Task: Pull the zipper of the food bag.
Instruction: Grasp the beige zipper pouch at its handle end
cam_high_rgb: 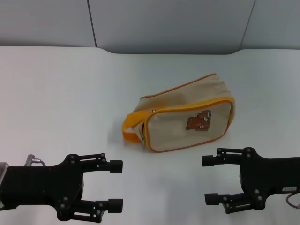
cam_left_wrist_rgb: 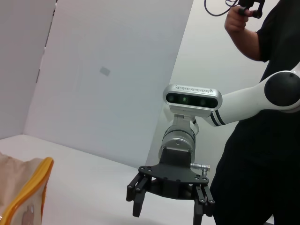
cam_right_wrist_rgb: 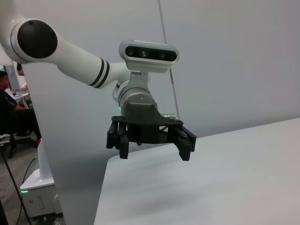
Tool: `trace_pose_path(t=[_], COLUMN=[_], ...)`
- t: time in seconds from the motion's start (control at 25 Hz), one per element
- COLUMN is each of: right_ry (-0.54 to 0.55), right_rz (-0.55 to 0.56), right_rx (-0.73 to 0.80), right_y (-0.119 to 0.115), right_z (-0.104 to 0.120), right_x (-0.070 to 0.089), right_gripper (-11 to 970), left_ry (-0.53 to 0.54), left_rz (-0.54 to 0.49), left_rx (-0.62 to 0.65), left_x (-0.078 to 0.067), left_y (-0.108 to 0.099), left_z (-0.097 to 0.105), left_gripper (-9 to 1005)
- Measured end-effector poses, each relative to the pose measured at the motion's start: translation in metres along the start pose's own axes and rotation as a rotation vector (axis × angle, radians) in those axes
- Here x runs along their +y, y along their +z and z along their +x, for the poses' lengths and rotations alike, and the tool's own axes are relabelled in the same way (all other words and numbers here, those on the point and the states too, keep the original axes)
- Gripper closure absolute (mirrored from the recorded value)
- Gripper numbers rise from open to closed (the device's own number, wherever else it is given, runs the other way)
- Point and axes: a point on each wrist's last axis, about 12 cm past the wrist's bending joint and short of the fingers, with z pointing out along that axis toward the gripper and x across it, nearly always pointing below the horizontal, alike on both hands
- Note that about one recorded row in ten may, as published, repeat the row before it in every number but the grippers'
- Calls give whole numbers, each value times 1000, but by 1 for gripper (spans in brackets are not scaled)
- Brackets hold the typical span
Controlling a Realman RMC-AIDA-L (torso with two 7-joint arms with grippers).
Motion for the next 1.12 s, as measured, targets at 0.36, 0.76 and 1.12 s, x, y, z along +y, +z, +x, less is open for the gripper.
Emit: trace_pose_path(t=[0.36, 0.76, 1.12], right_ry=[7, 10, 23], right_rz=[0, 5, 22], right_rx=[-1, -5, -5], right_y=[0, -1, -5], right_z=[2, 2, 7], right_x=[2, 2, 5], right_gripper=[159, 158, 159], left_ry=[6, 18, 49], left_rz=[2, -2, -218], left_rx=[9, 18, 12], left_x=[0, 1, 20], left_y=[0, 0, 9], left_z=[0, 1, 11], left_gripper=[191, 203, 213])
